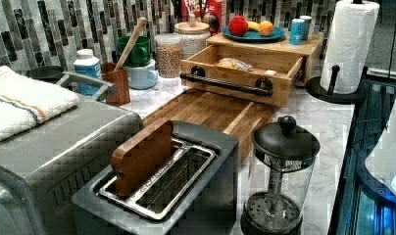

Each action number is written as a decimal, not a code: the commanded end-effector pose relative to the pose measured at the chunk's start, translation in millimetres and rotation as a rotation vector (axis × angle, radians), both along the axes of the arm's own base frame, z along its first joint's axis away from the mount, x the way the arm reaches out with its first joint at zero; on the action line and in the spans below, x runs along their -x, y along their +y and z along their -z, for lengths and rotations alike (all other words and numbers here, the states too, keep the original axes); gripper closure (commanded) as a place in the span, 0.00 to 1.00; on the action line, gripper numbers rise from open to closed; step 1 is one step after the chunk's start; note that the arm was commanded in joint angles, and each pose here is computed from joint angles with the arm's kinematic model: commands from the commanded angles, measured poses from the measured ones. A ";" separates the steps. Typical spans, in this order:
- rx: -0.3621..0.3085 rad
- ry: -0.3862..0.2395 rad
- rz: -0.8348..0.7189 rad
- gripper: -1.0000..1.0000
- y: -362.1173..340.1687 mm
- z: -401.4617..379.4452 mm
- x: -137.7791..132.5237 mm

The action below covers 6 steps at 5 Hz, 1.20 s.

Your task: Close the drawer.

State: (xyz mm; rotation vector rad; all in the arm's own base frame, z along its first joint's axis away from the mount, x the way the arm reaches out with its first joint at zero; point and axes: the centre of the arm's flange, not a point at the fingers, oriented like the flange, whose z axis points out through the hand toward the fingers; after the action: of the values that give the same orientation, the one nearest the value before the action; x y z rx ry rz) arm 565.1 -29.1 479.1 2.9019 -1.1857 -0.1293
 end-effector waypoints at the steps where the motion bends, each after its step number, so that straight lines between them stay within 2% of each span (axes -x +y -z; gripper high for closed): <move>1: -0.001 0.000 -0.014 1.00 0.0 0.8 -0.1; 2: -0.001 0.000 -0.014 1.00 0.0 0.8 -0.1; 3: -0.055 -0.046 -0.127 0.00 -4.1 15.4 13.6; 4: -0.045 -0.088 -0.267 0.00 14.2 32.4 27.2; 5: -0.024 -0.051 -0.382 0.00 35.3 39.6 32.4; 6: 0.007 -0.022 -0.572 0.00 52.0 48.1 43.6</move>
State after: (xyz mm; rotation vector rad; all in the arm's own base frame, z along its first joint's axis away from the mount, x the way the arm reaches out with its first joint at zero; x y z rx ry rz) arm 535.6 -13.3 405.2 3.0719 -0.6575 -0.1476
